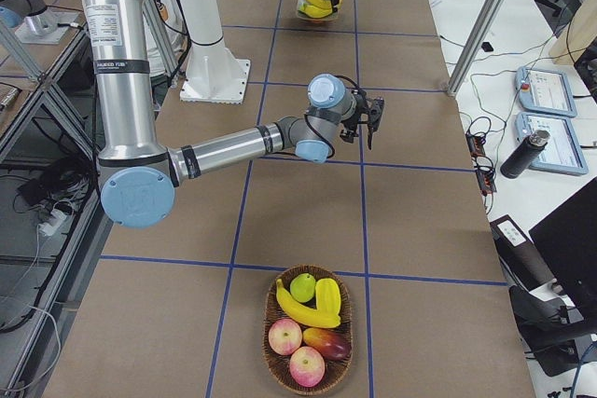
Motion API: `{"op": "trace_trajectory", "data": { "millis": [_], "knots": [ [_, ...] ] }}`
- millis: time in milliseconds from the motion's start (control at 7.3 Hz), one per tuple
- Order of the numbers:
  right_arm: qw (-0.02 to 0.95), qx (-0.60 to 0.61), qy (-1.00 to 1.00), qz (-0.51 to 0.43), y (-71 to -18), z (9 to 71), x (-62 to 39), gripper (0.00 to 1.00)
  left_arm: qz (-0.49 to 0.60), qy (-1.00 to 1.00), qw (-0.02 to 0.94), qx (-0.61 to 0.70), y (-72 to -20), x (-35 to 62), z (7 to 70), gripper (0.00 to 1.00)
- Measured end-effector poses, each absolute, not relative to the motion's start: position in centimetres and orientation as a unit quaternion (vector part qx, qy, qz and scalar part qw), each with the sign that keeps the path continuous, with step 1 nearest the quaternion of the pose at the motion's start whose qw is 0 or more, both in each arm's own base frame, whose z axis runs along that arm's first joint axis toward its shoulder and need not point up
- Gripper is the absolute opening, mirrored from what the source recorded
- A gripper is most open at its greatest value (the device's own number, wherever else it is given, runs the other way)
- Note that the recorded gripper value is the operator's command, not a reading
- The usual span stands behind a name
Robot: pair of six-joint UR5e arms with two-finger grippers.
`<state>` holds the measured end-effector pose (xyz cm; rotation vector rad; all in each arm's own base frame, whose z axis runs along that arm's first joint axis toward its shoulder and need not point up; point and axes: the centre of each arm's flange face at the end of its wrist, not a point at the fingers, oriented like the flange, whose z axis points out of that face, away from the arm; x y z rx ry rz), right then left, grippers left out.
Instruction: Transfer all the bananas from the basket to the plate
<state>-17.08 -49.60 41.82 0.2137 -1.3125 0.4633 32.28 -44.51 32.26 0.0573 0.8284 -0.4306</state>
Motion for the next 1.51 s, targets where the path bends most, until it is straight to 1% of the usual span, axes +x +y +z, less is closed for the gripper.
{"op": "trace_trajectory", "data": {
  "millis": [411,1506],
  "knots": [
    [0.765,0.101,-0.598,0.217,-49.9,42.4,-17.2,1.00,-0.172,0.372,0.912,0.030,-44.0,31.6,36.2,0.00],
    [0.765,0.105,-0.596,0.222,-49.8,42.4,-18.4,1.00,-0.203,0.326,0.923,0.002,-46.6,31.0,42.3,0.00]
  ]
}}
